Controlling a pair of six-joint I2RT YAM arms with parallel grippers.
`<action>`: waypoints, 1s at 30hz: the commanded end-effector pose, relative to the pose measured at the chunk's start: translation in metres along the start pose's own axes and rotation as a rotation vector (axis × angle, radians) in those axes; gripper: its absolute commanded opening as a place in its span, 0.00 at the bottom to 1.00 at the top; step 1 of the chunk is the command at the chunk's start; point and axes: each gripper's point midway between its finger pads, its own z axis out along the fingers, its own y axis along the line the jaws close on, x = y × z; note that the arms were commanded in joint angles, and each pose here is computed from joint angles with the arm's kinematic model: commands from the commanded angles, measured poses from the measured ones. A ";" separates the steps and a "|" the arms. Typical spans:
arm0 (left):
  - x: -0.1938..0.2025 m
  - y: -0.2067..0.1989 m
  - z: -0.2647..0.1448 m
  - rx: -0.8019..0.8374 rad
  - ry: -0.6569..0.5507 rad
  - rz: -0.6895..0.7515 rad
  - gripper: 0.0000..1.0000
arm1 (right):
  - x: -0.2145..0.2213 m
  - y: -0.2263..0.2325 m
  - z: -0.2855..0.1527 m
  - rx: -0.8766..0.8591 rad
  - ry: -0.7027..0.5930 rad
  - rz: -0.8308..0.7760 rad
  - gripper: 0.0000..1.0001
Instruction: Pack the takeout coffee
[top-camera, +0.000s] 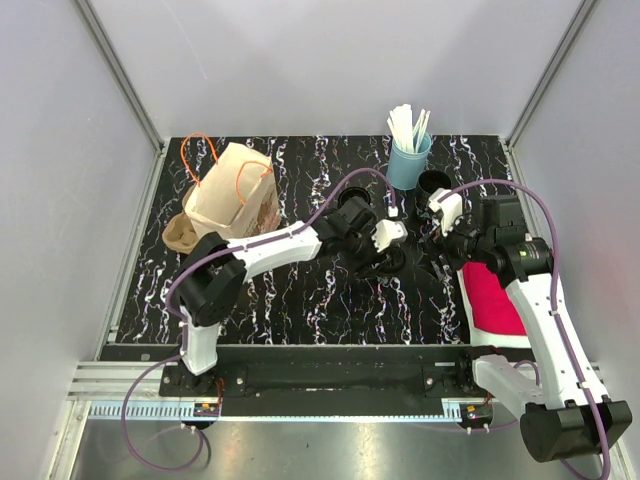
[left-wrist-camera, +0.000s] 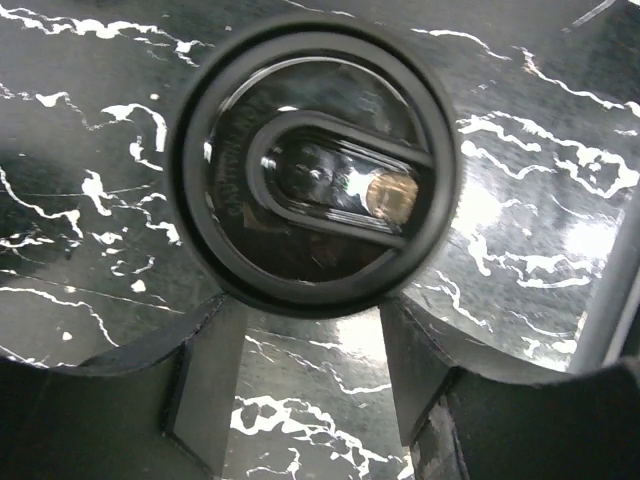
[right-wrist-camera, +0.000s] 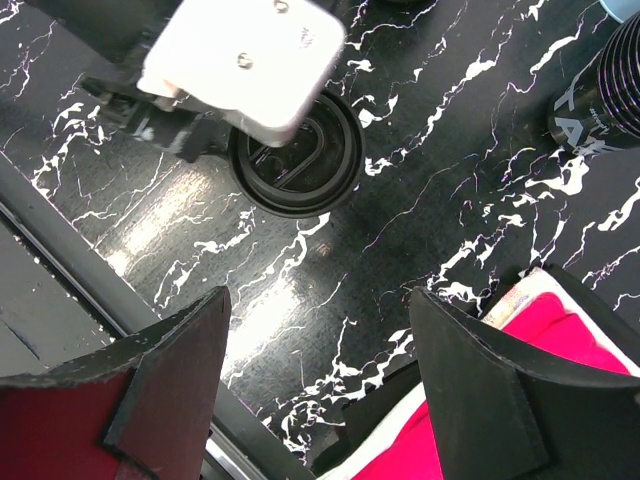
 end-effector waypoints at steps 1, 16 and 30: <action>-0.028 0.023 0.002 -0.088 -0.060 0.011 0.58 | -0.010 -0.005 -0.002 0.037 -0.044 -0.015 0.78; -0.053 0.064 0.013 -0.188 -0.072 -0.041 0.60 | -0.017 -0.013 -0.002 0.073 -0.067 -0.017 0.78; -0.070 0.081 -0.046 -0.233 -0.133 -0.080 0.65 | -0.024 -0.023 0.000 0.102 -0.073 -0.013 0.76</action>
